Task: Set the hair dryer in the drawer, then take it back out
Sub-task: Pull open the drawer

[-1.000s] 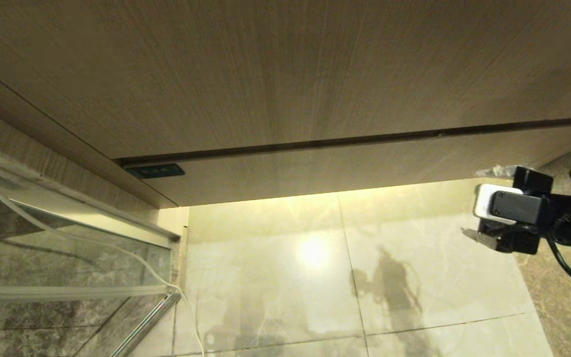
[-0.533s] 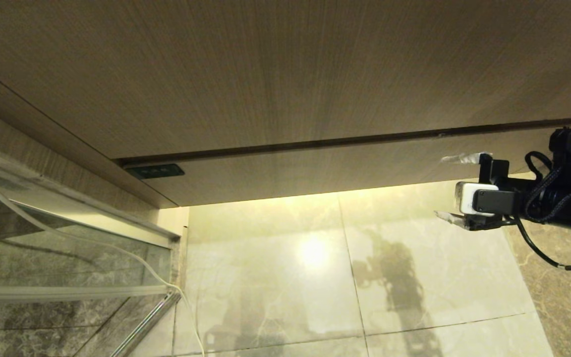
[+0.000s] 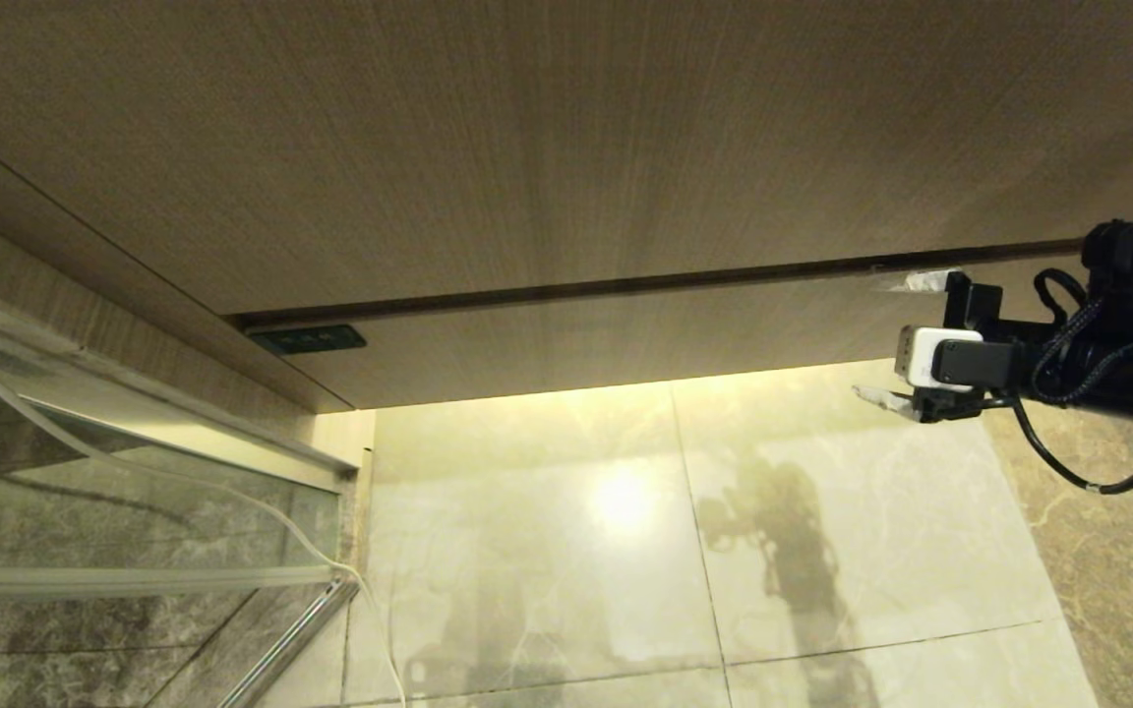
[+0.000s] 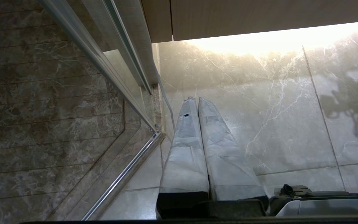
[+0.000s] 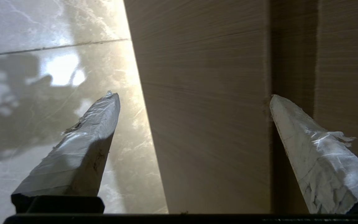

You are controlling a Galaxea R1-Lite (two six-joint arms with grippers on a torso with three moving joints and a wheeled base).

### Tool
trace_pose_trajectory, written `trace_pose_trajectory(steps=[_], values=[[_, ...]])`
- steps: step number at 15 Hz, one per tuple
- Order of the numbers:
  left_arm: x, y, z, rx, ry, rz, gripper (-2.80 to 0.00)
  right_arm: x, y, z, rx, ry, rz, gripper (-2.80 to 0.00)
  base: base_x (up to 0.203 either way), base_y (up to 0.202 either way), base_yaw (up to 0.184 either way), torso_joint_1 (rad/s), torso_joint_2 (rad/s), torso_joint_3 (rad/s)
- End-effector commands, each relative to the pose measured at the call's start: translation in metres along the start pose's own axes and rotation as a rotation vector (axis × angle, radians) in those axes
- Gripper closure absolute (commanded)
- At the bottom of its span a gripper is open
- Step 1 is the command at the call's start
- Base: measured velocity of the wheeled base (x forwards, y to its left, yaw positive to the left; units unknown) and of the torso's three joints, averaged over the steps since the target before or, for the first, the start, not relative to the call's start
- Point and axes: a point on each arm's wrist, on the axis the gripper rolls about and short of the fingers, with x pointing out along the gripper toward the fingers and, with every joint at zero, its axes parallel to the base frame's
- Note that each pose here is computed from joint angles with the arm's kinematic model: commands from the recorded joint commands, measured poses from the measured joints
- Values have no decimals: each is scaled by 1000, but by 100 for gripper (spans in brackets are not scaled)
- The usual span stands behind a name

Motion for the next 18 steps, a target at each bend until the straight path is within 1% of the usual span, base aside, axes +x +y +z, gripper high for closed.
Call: trace_pose_trajectory(steps=[1, 3, 11, 13, 17, 18], values=[[0, 0, 0, 0, -1, 0, 0, 7, -3, -3, -11, -4, -8, -280, 0, 0, 0, 0, 0, 0], [0, 0, 0, 0, -1, 0, 0, 13, -9, -4, -19, -5, -24, -280, 0, 0, 0, 0, 0, 0], [0, 0, 0, 0, -1, 0, 0, 40, -5, -16, 2, -3, -2, -280, 0, 0, 0, 0, 0, 0], [0, 0, 0, 0, 1, 2, 0, 46, -10, -18, 1, -6, -18, -280, 0, 0, 0, 0, 0, 0], [0, 0, 0, 0, 0, 0, 0, 45, -8, -19, 5, -3, -11, -280, 0, 0, 0, 0, 0, 0], [0, 0, 0, 0, 1, 0, 0, 48, -2, -20, 15, 4, 15, -280, 0, 0, 0, 0, 0, 0]])
